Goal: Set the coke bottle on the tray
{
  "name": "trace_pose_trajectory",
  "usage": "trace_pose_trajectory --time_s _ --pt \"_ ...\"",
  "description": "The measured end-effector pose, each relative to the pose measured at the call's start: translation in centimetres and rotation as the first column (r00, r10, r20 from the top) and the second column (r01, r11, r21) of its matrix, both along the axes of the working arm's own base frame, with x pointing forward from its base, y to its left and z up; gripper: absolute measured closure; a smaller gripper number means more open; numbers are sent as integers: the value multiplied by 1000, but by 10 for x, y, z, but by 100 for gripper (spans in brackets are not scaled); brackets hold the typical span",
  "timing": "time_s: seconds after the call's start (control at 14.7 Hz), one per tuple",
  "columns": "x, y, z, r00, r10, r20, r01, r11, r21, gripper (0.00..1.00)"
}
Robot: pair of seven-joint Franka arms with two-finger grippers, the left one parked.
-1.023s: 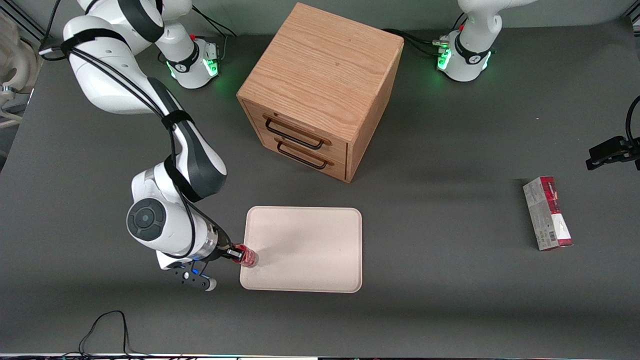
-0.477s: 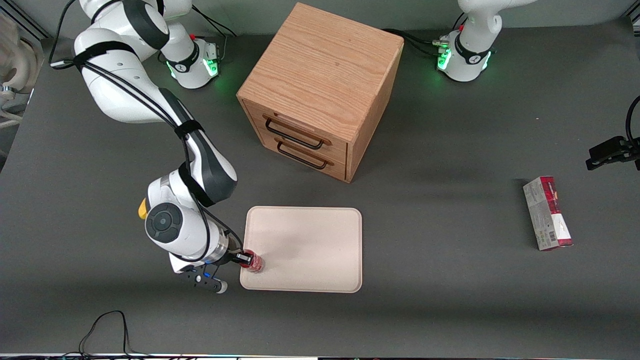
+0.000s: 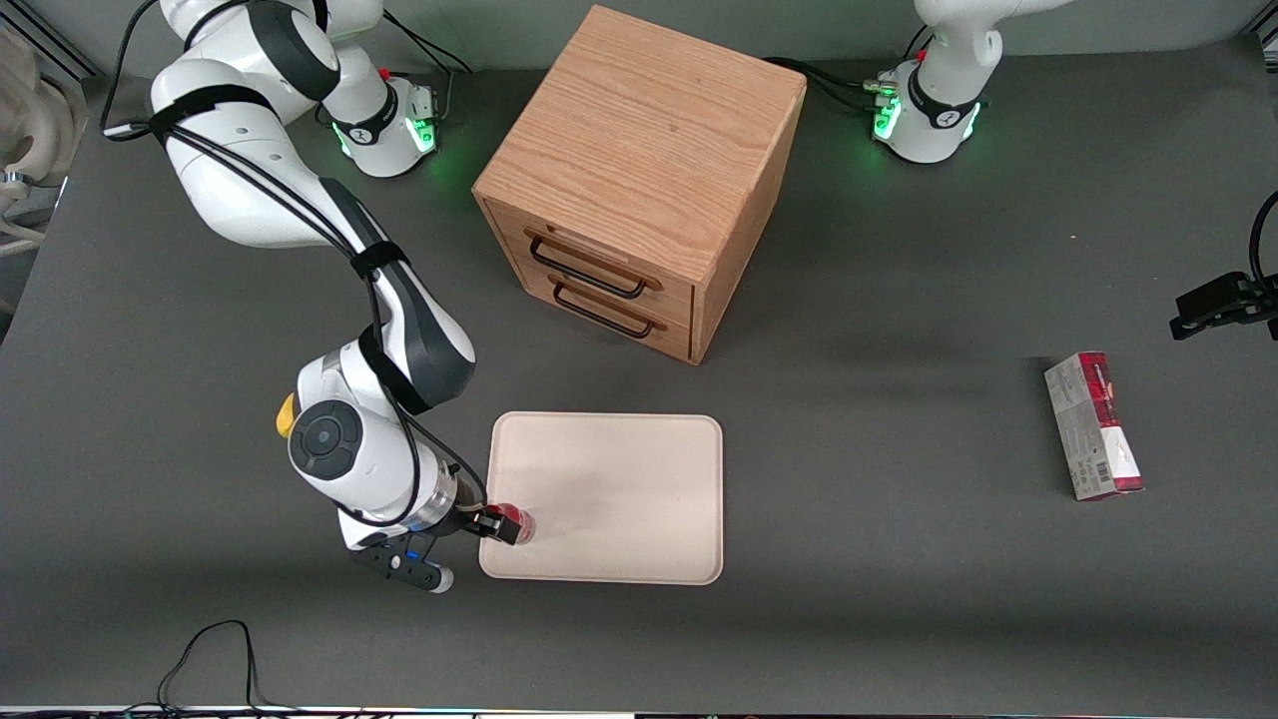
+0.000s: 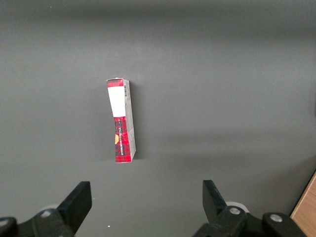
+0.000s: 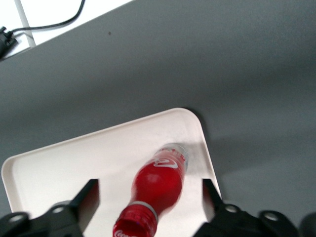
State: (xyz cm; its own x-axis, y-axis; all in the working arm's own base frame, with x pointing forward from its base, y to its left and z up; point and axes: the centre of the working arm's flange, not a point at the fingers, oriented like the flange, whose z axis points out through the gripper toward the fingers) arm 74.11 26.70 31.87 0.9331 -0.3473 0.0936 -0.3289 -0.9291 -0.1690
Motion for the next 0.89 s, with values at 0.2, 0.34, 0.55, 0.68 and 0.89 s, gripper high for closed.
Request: trace_pose_trajectory --time_s 0.2,0.34,0.55,0.68,0.89 --pt "5 -5 12 1000 -9 25 9 1000 0 0" --pt "7 -16 29 999 3 33 -2 999 -33 0" --pt "-6 -42 69 990 136 -28 -139 982 -127 0" --pt "-19 -66 97 977 207 -59 -214 965 -151 0" --pt "-50 -114 129 939 315 -139 -336 925 -177 0"
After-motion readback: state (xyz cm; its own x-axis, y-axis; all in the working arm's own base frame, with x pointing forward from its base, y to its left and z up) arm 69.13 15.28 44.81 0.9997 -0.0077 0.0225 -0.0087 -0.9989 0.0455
